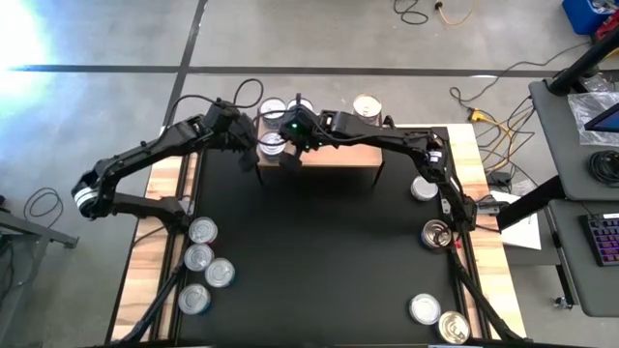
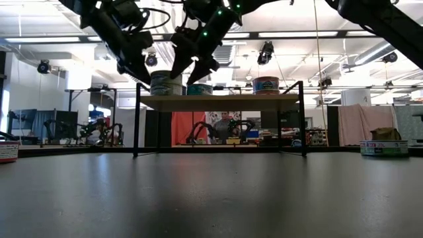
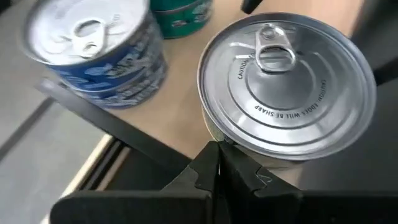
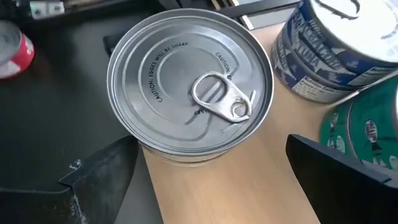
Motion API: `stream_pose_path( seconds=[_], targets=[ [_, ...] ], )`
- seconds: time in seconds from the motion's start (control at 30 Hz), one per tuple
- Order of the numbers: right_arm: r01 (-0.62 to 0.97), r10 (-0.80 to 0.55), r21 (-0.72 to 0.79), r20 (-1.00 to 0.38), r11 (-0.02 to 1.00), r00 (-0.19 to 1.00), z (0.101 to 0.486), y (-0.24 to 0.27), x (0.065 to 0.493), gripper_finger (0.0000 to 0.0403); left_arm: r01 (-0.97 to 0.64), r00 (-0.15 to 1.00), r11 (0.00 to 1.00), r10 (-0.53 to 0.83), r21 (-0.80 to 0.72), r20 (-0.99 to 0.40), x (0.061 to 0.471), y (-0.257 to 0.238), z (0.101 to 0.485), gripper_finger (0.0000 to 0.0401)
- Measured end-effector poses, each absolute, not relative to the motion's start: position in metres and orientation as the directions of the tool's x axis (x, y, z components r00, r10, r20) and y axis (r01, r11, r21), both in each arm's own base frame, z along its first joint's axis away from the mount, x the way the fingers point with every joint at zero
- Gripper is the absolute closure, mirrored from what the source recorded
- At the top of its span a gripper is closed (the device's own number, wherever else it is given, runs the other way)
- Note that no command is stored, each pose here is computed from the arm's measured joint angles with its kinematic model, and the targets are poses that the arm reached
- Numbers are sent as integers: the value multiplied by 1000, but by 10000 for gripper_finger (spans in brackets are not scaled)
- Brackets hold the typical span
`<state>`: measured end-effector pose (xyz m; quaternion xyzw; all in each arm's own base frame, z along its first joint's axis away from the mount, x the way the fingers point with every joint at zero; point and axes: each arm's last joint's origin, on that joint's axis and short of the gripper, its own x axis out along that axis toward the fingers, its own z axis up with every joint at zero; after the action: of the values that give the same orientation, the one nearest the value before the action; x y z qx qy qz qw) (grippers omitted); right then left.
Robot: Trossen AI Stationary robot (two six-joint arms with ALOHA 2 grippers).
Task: Stack canned seafood by type on shelf
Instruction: Stack the green tuna can on top of the green tuna can
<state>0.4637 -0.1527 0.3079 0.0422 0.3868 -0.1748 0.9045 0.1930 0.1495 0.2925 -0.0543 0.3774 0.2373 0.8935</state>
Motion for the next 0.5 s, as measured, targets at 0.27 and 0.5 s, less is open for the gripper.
stream_pose_path(
  seconds=[0.27, 0.5],
  targets=[
    [305, -272, -112, -785, 946, 557, 302, -151, 455, 3, -402, 664, 916, 287, -6, -691, 189, 138, 299, 401],
    [309, -299, -156, -814, 938, 498, 300, -153, 450, 3, -402, 669, 916, 283, -14, -687, 181, 129, 305, 401]
  ],
)
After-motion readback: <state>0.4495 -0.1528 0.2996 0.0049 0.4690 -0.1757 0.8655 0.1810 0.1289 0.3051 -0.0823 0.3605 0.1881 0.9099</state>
